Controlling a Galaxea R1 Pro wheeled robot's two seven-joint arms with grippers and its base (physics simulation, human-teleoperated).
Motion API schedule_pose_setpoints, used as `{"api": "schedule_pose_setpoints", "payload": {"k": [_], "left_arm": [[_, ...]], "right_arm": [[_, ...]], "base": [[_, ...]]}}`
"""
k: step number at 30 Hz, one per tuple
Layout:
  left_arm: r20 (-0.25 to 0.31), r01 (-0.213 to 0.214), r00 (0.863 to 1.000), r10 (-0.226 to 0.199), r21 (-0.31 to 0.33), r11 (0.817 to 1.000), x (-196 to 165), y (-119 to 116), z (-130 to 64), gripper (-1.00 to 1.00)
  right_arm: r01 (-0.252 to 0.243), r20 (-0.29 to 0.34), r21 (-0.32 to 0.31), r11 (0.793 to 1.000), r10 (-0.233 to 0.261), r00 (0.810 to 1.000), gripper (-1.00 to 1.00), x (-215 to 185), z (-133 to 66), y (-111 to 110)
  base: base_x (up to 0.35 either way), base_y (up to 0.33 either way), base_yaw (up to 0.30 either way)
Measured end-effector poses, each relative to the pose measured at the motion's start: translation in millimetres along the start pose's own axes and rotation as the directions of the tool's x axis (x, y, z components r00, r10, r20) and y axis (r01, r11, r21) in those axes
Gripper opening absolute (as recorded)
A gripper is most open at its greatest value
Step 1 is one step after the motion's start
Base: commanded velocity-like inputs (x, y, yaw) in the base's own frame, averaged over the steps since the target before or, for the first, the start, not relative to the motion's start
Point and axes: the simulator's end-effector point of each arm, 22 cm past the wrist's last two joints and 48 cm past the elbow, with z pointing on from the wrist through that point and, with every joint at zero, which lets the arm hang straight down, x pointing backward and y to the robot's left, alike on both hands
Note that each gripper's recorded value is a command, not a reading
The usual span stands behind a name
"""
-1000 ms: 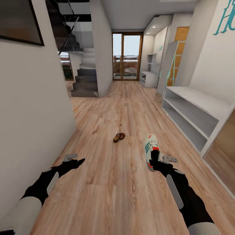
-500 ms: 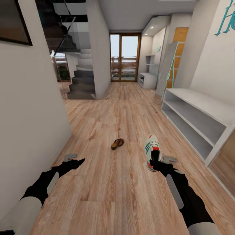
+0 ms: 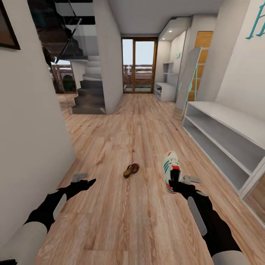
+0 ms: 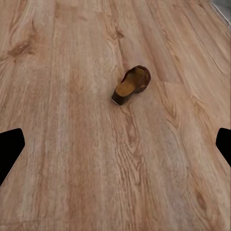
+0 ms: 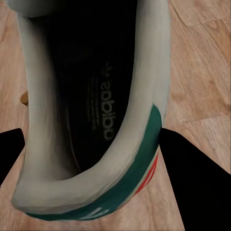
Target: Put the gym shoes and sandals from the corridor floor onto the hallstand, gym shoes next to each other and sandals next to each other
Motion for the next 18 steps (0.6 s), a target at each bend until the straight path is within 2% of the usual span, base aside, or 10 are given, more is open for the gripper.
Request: {"api": "schedule_pose_setpoints", "payload": {"k": [6,18], "left_arm": [[0.004,0.000,1.000,0.000,0.001,1.000,-2.7,-1.1,-1.0,1.00],[0.017,-0.003,1.000,0.003,0.004,1.000,-10.0,-3.4,-4.3,1.00]], "right_arm": [[0.000,0.004,-0.001,1.000,0.000,1.000,-1.00,-2.3,-1.5,0.4],[0.000,0.017,-0.003,1.000,0.000,1.000,-1.00,-8.7,-5.5,1.6]], "base": [[0.328,0.140,-0.185],[0.285,0.226,-0.225]]}}
